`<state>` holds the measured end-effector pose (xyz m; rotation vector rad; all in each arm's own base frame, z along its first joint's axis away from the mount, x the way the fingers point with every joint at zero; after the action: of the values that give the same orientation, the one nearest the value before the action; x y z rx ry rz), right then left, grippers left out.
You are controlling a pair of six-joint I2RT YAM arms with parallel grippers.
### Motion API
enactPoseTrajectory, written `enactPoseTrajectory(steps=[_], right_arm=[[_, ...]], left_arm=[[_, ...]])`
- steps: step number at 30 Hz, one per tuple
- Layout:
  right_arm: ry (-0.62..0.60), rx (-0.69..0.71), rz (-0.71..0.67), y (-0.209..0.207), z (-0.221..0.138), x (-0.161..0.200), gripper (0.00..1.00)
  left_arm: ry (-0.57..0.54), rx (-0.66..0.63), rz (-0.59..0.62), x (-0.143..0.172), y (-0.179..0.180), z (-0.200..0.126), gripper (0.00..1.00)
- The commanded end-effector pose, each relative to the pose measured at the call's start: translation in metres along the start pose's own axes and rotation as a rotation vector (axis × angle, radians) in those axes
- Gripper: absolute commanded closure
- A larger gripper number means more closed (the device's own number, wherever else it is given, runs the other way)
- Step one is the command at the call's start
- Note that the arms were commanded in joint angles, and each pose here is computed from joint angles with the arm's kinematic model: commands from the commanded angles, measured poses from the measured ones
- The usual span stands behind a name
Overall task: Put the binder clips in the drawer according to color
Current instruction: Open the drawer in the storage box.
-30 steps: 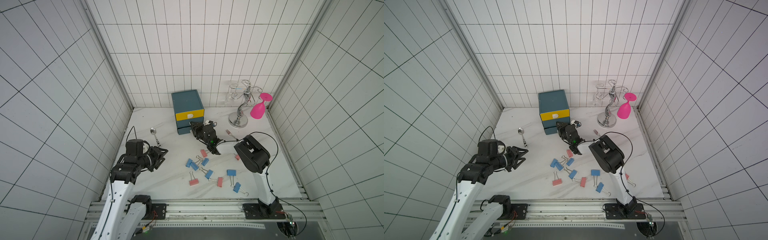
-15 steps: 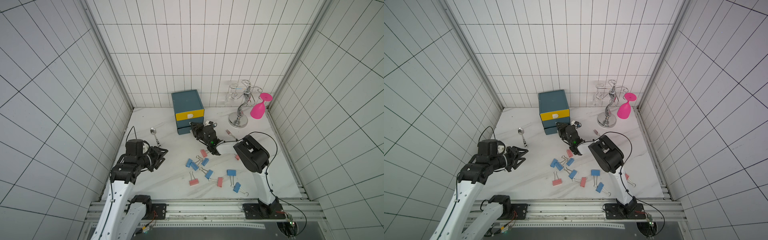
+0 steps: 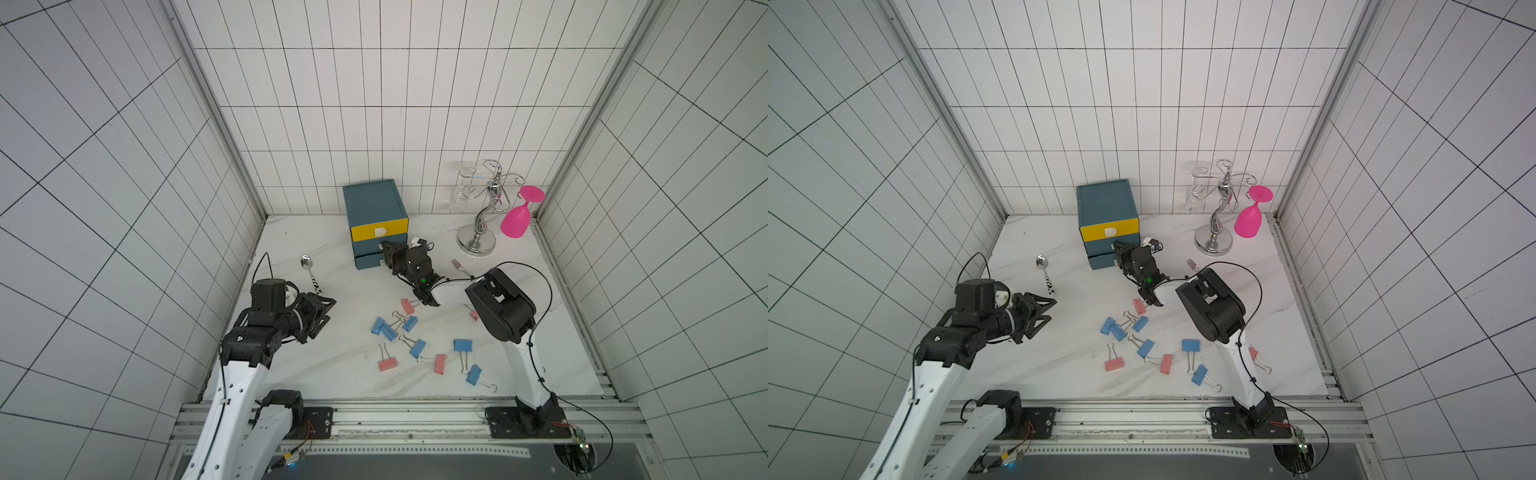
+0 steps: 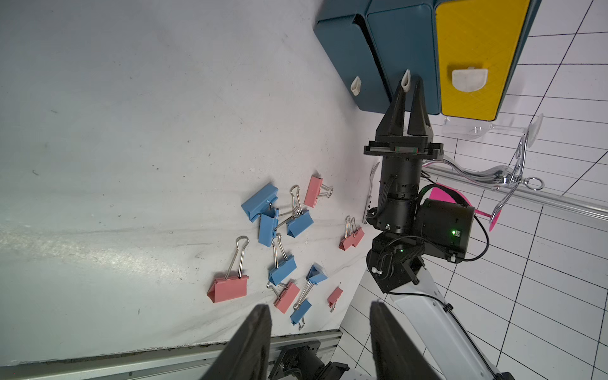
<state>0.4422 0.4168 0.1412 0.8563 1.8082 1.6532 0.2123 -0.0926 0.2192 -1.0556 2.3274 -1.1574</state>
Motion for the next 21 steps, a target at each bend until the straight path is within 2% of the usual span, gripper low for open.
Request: enactPoseTrajectory(steps=[1,8,15,21], right_arm=[[-0.012,-0.014,0.001,-0.001,0.006,-0.006,0.77],[-0.001,-0.018,0.007,-0.001,0.009,-0.004,0.81],[0.004,-0.018,0.014,0.000,0.006,-0.002,1.00],[0.021,-0.017,0.016,-0.001,-0.013,0.009,1.00]], left_arm=[[-0.006,0.003,0.010,-0.001,0.001,0.000,0.48],[-0.005,0.002,0.010,-0.001,0.001,0.000,0.48],[-0.009,0.000,0.016,0.000,0.001,-0.003,0.48],[-0.014,0.010,0.009,0.002,0.001,-0.007,0.48]])
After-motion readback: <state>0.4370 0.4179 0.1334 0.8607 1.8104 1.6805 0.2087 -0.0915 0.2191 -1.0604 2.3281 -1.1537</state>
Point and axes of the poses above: each gripper's point midway between its finger pads, its own z axis out along the fingers, its own y axis along the line the jaws close on, x = y × z, the point moved 1 cm from there along -z, back along the fingers, and after that the axes turned 1 degree about z, right-handed, at the moved point
